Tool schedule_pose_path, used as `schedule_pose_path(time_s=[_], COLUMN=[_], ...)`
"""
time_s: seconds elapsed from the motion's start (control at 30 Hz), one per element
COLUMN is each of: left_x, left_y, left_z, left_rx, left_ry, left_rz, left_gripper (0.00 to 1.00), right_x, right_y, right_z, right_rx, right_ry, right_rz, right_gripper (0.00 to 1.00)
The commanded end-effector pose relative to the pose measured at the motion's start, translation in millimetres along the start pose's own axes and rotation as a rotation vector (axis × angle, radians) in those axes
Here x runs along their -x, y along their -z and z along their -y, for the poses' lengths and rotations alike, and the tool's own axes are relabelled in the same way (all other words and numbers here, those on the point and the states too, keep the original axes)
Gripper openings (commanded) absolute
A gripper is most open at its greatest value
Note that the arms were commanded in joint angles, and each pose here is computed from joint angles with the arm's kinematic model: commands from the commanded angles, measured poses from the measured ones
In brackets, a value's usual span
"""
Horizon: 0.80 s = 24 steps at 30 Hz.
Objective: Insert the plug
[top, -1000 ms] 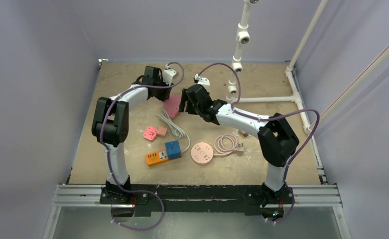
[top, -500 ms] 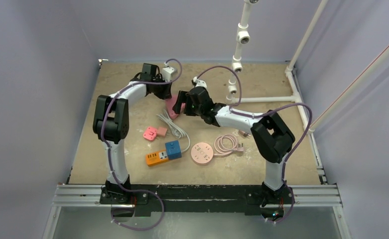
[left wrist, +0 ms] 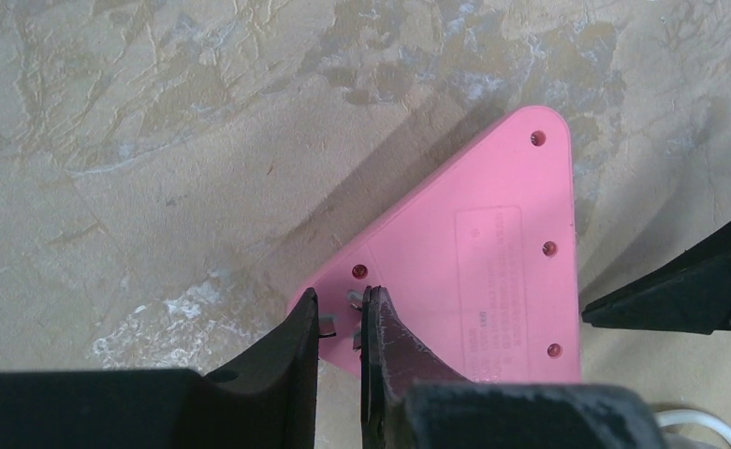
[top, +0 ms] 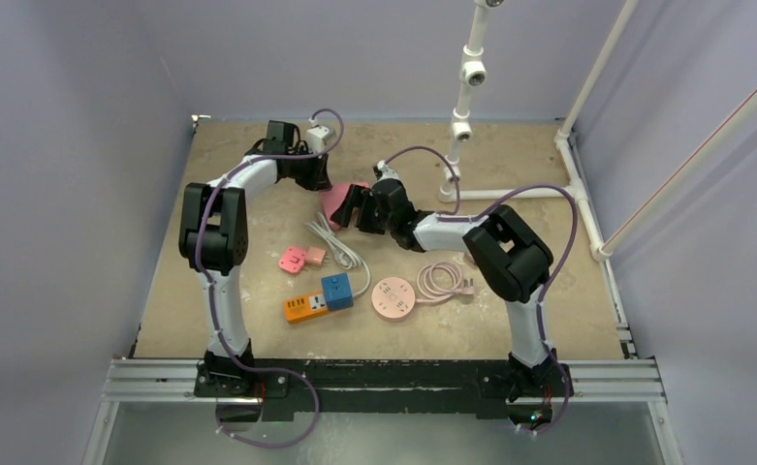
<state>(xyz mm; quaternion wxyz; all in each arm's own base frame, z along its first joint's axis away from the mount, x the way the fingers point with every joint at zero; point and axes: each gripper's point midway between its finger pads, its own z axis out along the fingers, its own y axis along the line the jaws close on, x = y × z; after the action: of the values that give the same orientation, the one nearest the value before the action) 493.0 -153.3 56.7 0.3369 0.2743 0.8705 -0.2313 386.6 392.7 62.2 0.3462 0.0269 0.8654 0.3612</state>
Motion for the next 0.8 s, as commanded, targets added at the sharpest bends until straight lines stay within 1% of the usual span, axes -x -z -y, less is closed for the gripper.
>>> schedule_pose_path(time_s=[0.0,0.13,0.23,0.4,0.6,0.77], left_x=[-69,-74,-77,-85,-92,-97], left_y=[-8,-6,-4,-2,-1,3], left_z=[-4,-6,-8,-15,-15,-10], left_rx=[-0.005,-0.002,0.000,0.010,0.006,-0.009], left_ry=[0.111,0.104,0.101,0.105,0.119,0.142], left_rz=[-0.191,-0.200,-0.205,-0.222,-0.233,-0.242], left_gripper=[0.00,0.00,0.00,0.00,0.00,0.00], right_x=[19,15,5,1,4,18], right_y=[-2,-10,-19,-22,-23,-26], right_z=[-31,-34,-25,-14,-2,-9], right_rx=[0.158,0.220,0.220,0.177,0.151,0.200], right_ry=[-0.058,-0.098,-0.131,-0.175,-0.259,-0.329], right_rz=[0.071,0.067,0.037,0.034,0.047,0.068], right_gripper=[0.85,0.83,0.82,0.82,0.81,0.78])
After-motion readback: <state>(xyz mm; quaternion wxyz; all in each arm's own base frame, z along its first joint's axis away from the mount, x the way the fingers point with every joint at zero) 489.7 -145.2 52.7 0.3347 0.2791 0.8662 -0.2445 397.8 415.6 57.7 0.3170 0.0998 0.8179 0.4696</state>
